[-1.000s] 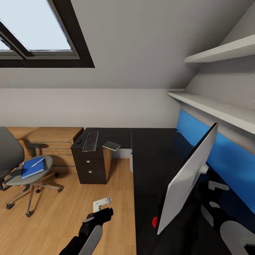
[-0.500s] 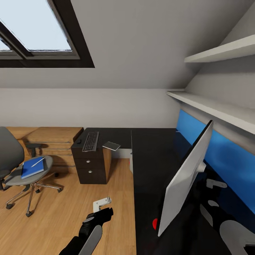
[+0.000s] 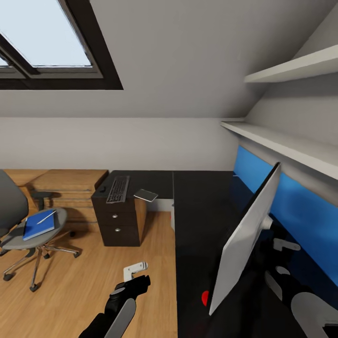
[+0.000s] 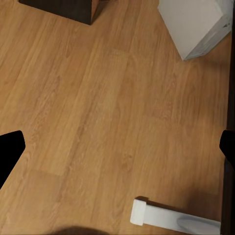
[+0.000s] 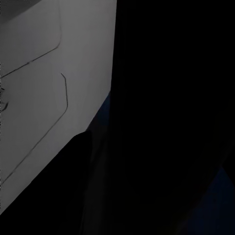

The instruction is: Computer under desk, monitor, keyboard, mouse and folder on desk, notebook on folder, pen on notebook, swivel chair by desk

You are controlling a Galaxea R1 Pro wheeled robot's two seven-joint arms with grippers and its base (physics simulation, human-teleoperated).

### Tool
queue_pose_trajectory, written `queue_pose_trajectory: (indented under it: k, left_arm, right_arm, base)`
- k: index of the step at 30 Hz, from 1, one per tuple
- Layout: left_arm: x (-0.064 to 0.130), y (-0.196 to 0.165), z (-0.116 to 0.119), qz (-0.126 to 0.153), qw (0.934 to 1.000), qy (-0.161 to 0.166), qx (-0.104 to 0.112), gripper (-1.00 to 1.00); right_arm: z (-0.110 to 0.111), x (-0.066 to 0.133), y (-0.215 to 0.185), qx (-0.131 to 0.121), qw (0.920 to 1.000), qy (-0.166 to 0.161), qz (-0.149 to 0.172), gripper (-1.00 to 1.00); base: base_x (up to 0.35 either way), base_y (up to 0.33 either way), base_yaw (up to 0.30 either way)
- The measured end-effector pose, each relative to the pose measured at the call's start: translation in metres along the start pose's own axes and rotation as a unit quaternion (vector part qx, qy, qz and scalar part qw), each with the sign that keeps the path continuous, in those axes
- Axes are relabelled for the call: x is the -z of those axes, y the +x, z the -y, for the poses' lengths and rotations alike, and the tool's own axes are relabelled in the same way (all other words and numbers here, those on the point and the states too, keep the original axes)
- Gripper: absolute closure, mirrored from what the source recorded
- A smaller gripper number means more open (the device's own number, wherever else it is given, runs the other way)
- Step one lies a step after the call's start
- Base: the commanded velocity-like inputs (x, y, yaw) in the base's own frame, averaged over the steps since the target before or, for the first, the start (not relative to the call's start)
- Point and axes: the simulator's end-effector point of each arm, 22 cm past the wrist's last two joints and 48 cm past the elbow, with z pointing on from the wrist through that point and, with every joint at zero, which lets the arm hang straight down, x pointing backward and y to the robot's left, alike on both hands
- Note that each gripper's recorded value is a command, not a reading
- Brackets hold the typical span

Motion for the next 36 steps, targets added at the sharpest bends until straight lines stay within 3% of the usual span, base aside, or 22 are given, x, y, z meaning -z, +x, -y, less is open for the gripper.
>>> queue_pose_trajectory:
  k: [10,23,36]
  left_arm:
    - [-0.003,0.007,-0.002,-0.008,1.0000,-0.004,-0.001,-1.00]
    - [-0.002,0.012,0.006,-0.009,0.9999,0.003,-0.013,-1.00]
    - [-0.002,0.012,0.006,-0.009,0.9998,0.002,-0.015,-1.00]
  right_arm:
    - [-0.010,0.000,0.001,-0.001,0.9998,-0.018,0.001,1.00]
    - [-0.057,0.013,-0.002,0.000,0.9993,-0.036,0.007,1.00]
    - [-0.066,0.015,-0.002,0.001,0.9991,-0.043,0.008,1.00]
  base:
    - [0.024,-0.055,0.000]
    - [0.000,-0.207,0.000]
    - [0.000,-0.077,0.000]
